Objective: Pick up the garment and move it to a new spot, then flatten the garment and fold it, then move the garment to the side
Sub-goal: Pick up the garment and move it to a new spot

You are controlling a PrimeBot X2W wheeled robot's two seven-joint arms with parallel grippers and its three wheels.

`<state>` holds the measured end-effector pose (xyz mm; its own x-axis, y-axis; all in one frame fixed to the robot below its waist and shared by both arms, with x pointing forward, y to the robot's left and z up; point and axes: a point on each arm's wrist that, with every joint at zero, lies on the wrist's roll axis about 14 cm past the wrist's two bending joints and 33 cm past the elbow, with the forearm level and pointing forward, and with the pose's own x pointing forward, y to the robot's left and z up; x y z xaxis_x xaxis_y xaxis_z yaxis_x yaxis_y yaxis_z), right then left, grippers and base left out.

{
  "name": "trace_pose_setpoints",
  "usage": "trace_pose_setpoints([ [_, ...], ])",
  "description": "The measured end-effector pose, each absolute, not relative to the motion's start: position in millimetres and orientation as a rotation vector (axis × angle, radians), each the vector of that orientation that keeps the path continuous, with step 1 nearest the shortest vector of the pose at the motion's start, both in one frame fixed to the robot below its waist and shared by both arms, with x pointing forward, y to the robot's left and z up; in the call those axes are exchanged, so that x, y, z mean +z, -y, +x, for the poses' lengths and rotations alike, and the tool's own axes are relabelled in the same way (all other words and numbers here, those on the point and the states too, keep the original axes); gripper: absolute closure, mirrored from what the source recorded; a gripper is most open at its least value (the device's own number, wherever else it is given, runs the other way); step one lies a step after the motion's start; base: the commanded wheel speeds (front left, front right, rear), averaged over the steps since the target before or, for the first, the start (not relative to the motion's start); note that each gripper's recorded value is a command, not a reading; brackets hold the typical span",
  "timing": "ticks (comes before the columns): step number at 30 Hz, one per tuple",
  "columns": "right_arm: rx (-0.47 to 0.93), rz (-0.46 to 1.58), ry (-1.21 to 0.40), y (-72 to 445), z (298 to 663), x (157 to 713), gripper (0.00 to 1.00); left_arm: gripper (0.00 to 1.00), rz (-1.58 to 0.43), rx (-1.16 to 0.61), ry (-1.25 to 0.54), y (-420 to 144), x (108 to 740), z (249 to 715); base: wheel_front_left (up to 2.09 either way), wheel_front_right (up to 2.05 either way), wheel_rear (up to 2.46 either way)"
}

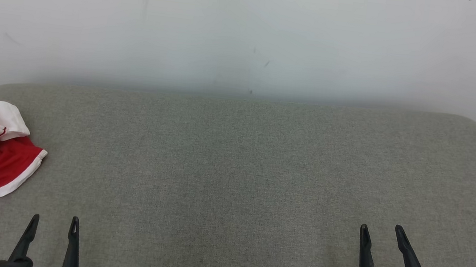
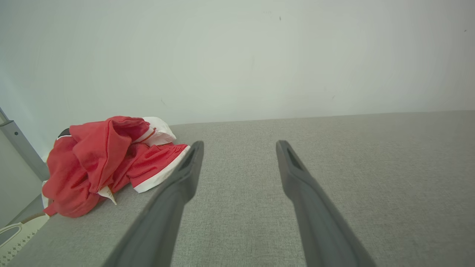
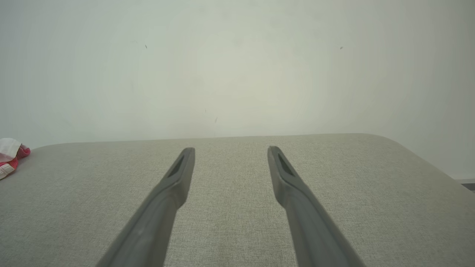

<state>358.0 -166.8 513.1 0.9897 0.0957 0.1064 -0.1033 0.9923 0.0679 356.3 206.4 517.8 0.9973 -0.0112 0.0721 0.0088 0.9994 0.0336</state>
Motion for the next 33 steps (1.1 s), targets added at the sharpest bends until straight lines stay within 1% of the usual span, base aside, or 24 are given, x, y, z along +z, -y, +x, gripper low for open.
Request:
trace_pose_setpoints([
  [22,0.109,0.089,0.087,163,359,508,0.0,0.0,0.006,0.01,0.055,-211,515,352,0.0,0.0,0.0],
  [33,0.157,0.097,0.076,147,366,505,0.0,0.0,0.002,0.091,0.062,-233,516,339,0.0,0.0,0.0],
])
